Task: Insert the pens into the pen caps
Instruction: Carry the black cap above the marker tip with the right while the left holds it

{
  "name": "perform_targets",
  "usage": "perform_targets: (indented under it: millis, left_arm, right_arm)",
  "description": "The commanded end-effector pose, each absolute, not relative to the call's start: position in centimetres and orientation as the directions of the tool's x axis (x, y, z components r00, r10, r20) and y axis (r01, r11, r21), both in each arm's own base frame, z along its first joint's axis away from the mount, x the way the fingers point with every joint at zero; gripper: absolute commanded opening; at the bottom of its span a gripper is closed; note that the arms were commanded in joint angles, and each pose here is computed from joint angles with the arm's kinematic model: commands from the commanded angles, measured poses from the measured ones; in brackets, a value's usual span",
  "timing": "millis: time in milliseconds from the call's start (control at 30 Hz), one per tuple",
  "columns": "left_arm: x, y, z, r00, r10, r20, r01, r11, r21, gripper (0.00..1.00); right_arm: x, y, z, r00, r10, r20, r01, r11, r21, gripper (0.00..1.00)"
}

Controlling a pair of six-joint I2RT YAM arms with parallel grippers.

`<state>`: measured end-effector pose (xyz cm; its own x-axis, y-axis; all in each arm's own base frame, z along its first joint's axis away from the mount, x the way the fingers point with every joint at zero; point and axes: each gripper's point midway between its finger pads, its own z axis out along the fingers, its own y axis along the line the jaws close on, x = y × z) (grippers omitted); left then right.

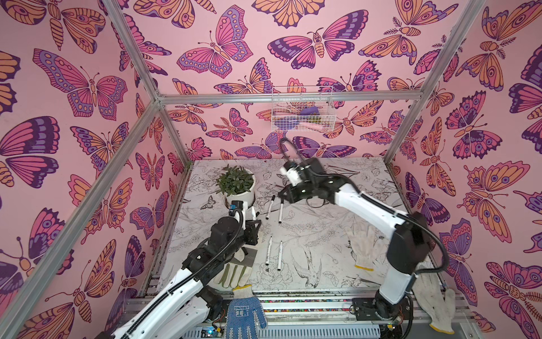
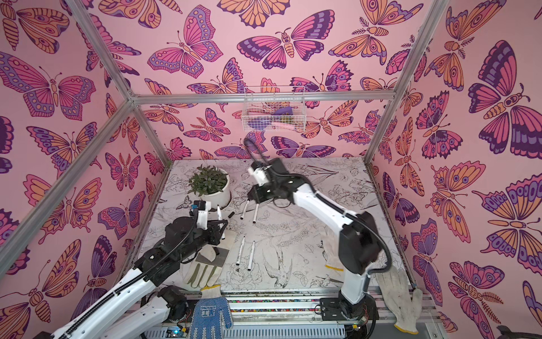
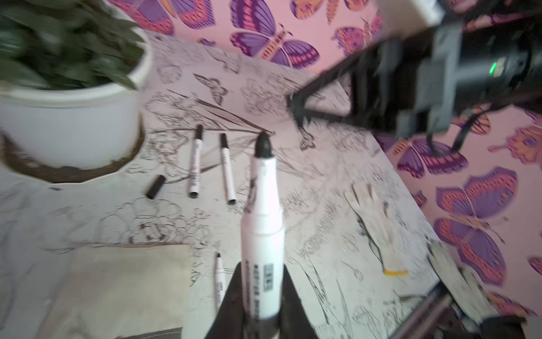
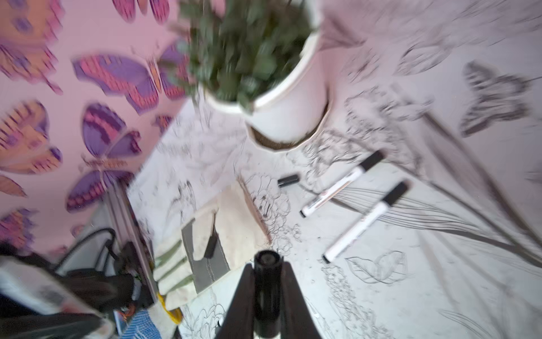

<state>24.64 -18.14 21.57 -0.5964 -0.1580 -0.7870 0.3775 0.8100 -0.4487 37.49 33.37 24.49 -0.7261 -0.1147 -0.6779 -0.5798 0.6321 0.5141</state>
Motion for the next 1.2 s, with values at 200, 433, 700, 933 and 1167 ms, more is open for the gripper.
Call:
perform_targets:
  millis: [200,433,700,933,1167]
  left_arm:
    - [25.9,-25.5,22.5,-0.614,-0.033,-0.789,0.617,0.604,-0.505,0.00]
    - [26.9,-28.4,22.4,-0.625,0.015,-0.781,0.647,0.570,-0.507,0.00]
    - [27.3,-29.6,22.4,-0.627,0.019,-0.779,0.647,0.569,-0.507,0.00]
    - [27.5,-29.6,22.3,-0.631,0.010,-0.776,0.639,0.574,-0.512,0.00]
    - [27.4,-29.7,21.8,-0.641,0.023,-0.768,0.639,0.571,-0.516,0.00]
  right_arm:
    - [36.0,32.7,28.8,-0.776,0.127,-0.617,-0.551,0.338,0.763,0.01]
    - [33.5,34.1,28.7,-0.781,0.052,-0.622,-0.590,0.263,0.763,0.00]
    - [32.5,33.7,28.0,-0.766,-0.012,-0.643,-0.620,0.280,0.733,0.00]
    - [32.0,33.0,29.3,-0.751,-0.001,-0.661,-0.635,0.275,0.722,0.00]
    - [32.4,32.6,30.7,-0.755,0.050,-0.654,-0.629,0.224,0.744,0.00]
